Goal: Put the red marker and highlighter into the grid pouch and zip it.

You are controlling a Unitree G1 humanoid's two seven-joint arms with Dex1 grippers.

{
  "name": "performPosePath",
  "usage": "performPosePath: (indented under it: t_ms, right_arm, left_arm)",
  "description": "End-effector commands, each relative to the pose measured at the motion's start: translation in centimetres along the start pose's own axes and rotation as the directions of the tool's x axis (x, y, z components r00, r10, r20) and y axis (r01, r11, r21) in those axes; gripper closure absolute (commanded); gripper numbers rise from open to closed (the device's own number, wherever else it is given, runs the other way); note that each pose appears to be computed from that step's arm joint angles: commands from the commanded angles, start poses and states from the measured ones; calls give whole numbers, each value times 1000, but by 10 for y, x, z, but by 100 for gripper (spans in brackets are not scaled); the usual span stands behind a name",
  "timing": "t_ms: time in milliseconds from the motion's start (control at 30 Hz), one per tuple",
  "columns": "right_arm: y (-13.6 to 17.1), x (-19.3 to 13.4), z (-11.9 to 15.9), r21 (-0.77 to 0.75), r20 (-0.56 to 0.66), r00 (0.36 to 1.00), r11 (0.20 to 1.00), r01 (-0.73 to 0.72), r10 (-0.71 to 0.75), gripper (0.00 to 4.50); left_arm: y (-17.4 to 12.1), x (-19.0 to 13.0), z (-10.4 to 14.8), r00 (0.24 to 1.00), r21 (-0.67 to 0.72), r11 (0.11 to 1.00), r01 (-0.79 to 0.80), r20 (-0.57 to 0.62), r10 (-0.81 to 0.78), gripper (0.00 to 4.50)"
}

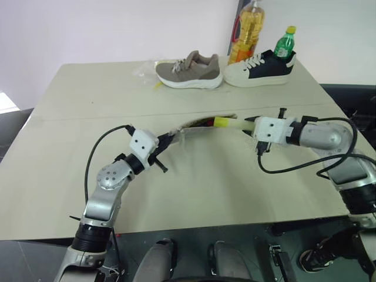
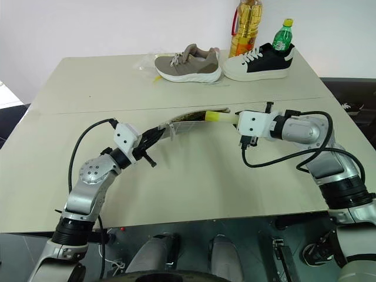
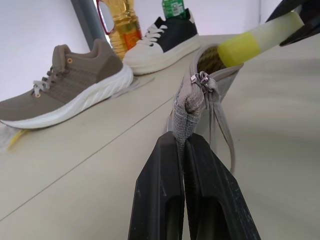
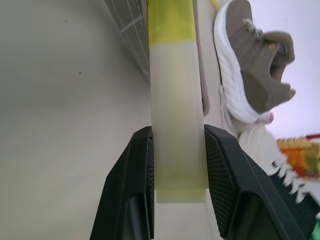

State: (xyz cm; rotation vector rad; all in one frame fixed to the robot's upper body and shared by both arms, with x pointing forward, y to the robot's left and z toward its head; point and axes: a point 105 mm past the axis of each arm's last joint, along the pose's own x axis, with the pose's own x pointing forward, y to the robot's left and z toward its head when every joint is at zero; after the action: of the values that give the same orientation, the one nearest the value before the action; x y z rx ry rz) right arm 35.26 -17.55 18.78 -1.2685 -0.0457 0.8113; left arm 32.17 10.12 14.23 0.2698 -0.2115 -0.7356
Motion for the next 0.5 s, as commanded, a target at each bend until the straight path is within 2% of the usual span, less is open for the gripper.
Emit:
performPosePath:
  t_ms: [33,233,367,500]
  right_arm:
    - [-6,-1,11,-181,-2,1000,983,-31,31,365]
    - [0,8,31,-306,45,994,949,-79,97,365]
    - [1,13,44,-320,83,991,944,-76,108,365]
    - [-3,13,45,-312,86,993,949,-55,86,159]
  left_arm:
    - [-17,1,18,994,45,994,97,45,-99,450]
    - [-27,0,19,983,75,981,181,27,-183,450]
    - [-29,1,21,980,74,978,197,27,-199,450]
    - [-29,1,20,981,69,979,191,26,-193,450]
